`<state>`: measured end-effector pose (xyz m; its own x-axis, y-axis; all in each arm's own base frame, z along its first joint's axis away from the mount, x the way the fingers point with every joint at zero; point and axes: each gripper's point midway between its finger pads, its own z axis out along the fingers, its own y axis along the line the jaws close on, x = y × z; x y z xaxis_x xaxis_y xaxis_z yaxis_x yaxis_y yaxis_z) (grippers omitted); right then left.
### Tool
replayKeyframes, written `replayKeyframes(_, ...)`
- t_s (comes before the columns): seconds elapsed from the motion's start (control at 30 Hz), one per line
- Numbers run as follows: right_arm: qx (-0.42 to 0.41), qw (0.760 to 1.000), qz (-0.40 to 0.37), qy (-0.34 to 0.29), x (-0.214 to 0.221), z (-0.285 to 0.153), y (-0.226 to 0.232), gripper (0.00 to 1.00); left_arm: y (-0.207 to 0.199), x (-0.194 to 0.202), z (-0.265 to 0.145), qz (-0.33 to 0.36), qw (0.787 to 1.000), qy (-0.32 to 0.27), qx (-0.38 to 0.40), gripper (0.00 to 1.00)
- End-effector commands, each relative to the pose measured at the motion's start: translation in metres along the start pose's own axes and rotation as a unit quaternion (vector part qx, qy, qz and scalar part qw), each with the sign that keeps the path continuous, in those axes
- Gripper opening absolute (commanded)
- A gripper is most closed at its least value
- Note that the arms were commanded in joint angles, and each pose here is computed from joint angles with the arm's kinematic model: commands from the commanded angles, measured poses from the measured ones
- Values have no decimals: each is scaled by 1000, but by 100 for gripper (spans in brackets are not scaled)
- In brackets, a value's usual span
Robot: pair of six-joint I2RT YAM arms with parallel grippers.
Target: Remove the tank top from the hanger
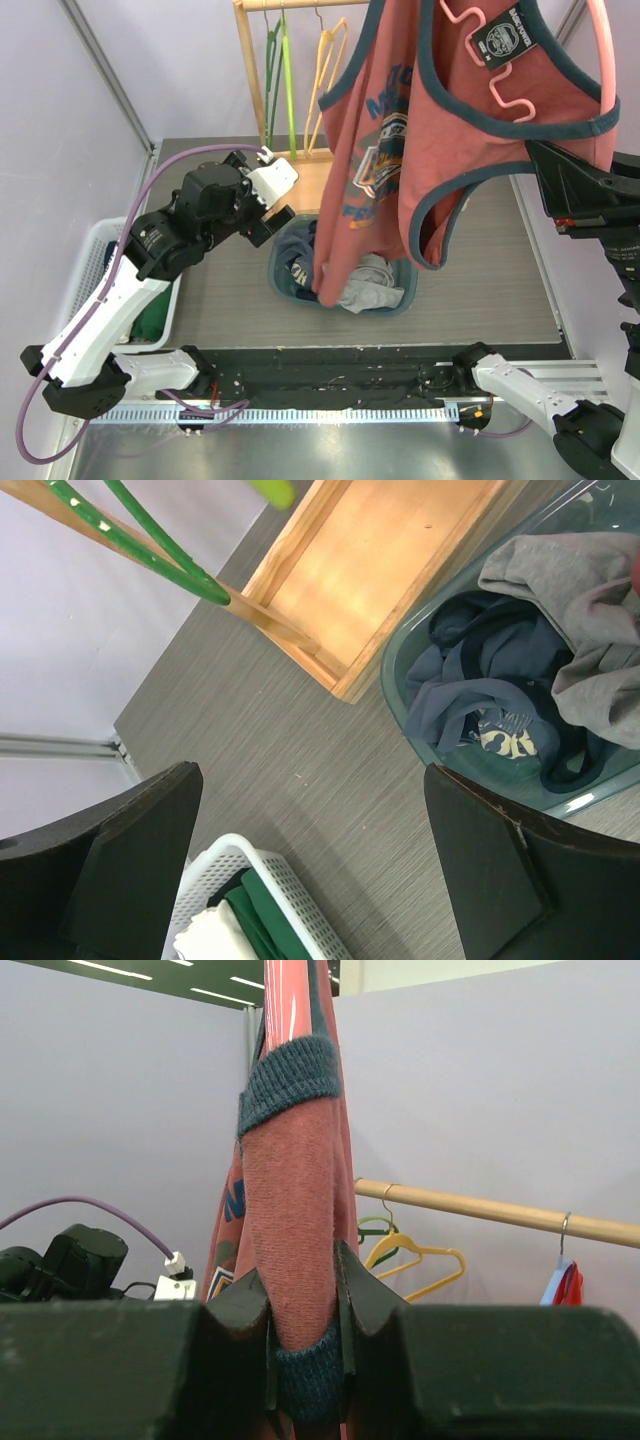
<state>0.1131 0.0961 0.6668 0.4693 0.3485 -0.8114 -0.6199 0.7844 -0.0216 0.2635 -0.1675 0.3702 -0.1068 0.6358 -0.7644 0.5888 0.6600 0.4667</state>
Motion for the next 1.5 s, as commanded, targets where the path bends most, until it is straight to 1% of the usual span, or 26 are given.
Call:
replayKeyframes(0.0,-7,999,6,-33,-16,2,3,1,6,-14,-9,-17,999,-27,-3,98)
replayKeyframes(0.13,0,1000,17,5,15,2,0,1,14,-14,-17,-23,999,-33,-18,100)
replayKeyframes(0.23,-6,998,28,50,49,1,1,1,18,-12,-26,-31,999,-36,-26,100)
replayKeyframes(0.27,-8,997,30,65,60,1,1,1,19,-10,-34,-34,998,-41,-27,100)
replayKeyframes(0.33,-23,994,34,98,79,-2,5,1,16,-5,-43,-30,999,-42,-17,100)
replayKeyframes(0.37,-31,993,32,113,88,-4,8,1,15,-5,-56,-31,998,-57,-9,100)
replayKeyframes(0.43,-47,988,37,144,103,-10,13,1,10,-2,-70,-19,998,-66,10,100)
replayKeyframes(0.47,-51,986,40,154,108,-12,15,1,7,-4,-84,-16,996,-90,24,100)
replayKeyframes(0.53,-63,982,44,172,118,-16,19,1,3,-3,-100,2,993,-106,41,100)
replayKeyframes(0.6,-89,977,50,186,124,-16,28,1,4,-11,-117,4,990,-131,52,100)
replayKeyframes(0.7,-133,965,57,217,137,-17,41,1,5,-16,-125,6,988,-138,62,100)
replayKeyframes(0.73,-145,959,62,235,144,-21,44,1,7,-23,-131,8,986,-153,61,100)
replayKeyframes(0.87,-198,941,78,262,153,-28,61,1,6,-40,-142,24,979,-189,77,100)
replayKeyframes(0.9,-223,934,84,265,154,-33,69,1,6,-43,-144,31,977,-198,79,100)
replayKeyframes(0.93,-233,929,87,273,157,-38,72,1,4,-48,-149,42,972,-216,85,100)
replayKeyframes(1.0,-249,920,99,285,163,-45,78,1,7,-53,-153,55,968,-230,78,100)
replayKeyframes(1.1,-273,910,93,299,176,-55,82,1,5,-62,-158,62,962,-249,88,100)
replayKeyframes(1.2,-292,900,89,311,190,-62,85,1,-1,-71,-162,63,957,-261,114,100)
replayKeyframes(1.3,-305,893,80,322,205,-68,85,1,-9,-73,-159,78,952,-260,138,100)
replayKeyframes(1.37,-309,888,76,331,215,-72,85,1,-18,-70,-158,93,949,-251,163,99)
replayKeyframes(1.4,-315,887,69,332,219,-74,84,1,-28,-71,-157,102,943,-253,192,100)
replayKeyframes(1.47,-323,883,61,334,226,-79,85,1,-35,-67,-158,115,939,-247,211,100)
